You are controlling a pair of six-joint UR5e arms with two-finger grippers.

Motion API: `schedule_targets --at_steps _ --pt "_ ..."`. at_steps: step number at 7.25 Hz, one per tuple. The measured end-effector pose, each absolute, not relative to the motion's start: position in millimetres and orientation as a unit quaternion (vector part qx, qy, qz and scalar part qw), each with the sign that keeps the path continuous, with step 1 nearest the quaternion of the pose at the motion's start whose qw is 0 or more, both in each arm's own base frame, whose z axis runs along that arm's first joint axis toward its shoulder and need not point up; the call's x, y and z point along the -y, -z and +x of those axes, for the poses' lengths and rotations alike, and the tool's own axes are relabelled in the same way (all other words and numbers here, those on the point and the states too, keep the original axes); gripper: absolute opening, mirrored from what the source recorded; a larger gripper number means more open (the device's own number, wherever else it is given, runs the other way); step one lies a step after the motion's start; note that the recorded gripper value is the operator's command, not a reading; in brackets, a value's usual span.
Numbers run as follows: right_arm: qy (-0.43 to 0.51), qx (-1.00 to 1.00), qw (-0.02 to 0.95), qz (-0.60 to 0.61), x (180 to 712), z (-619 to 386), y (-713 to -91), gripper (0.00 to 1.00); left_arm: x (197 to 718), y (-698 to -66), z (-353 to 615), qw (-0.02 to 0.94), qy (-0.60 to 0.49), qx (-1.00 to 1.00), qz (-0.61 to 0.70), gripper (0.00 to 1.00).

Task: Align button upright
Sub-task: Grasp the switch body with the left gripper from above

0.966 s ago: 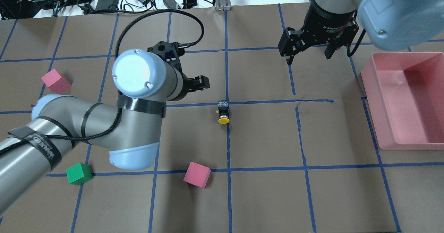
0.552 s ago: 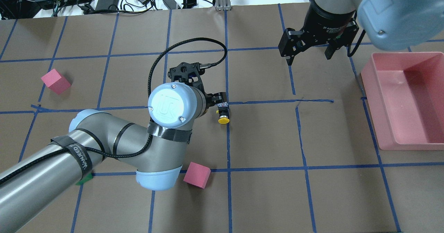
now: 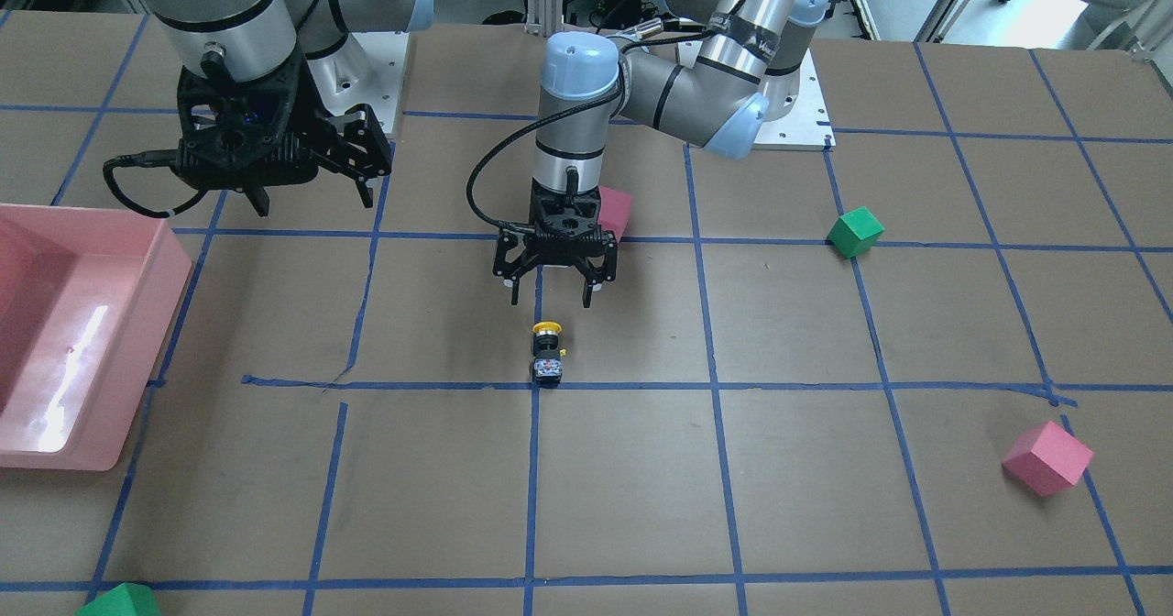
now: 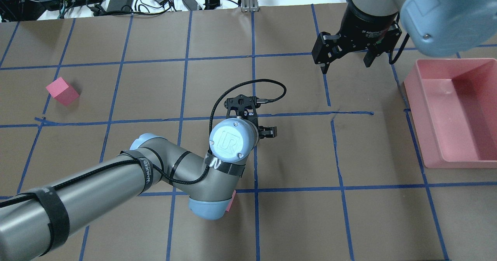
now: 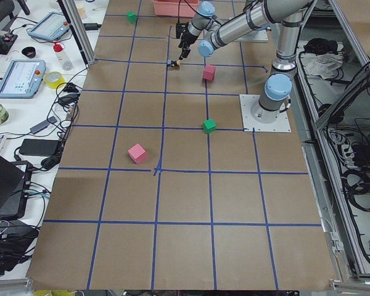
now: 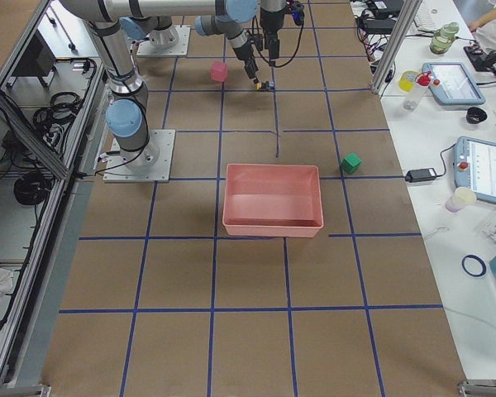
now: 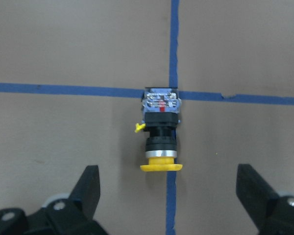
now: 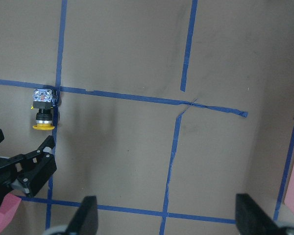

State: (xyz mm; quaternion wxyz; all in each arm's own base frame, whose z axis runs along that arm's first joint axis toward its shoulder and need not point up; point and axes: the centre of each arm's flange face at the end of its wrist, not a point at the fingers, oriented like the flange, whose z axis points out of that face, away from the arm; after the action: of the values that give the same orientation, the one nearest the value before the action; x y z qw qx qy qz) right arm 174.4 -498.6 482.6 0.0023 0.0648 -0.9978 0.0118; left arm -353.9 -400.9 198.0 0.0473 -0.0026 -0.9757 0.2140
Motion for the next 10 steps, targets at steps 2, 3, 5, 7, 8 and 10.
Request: schedule_targets --at_steps 2,3,5,7,8,10 --pt "-0.011 0.998 0.002 0.065 498.3 174.2 -482.4 1.00 403.8 -179.0 -357.1 0.040 -0.206 0.978 -0.016 0.94" --pt "-0.011 0.998 0.002 0.064 498.4 174.3 -482.1 1.00 407.0 -176.1 -358.8 0.038 -0.206 0.978 -0.018 0.94" --pt "-0.011 0.998 0.002 0.064 498.5 174.2 -481.8 1.00 411.3 -170.9 -360.7 0.034 -0.204 0.978 -0.020 0.77" --pt "-0.011 0.998 0.001 0.064 498.8 174.3 -481.4 1.00 415.7 -170.2 -363.0 0.034 -0.205 0.978 -0.020 0.24" --pt "-0.011 0.998 0.001 0.064 498.8 174.3 -481.4 1.00 417.7 -170.8 -363.9 0.033 -0.206 0.978 -0.021 0.00" --pt "-0.010 0.998 0.001 0.063 498.6 174.4 -480.6 1.00 419.2 -170.1 -364.4 0.031 -0.205 0.978 -0.022 0.00"
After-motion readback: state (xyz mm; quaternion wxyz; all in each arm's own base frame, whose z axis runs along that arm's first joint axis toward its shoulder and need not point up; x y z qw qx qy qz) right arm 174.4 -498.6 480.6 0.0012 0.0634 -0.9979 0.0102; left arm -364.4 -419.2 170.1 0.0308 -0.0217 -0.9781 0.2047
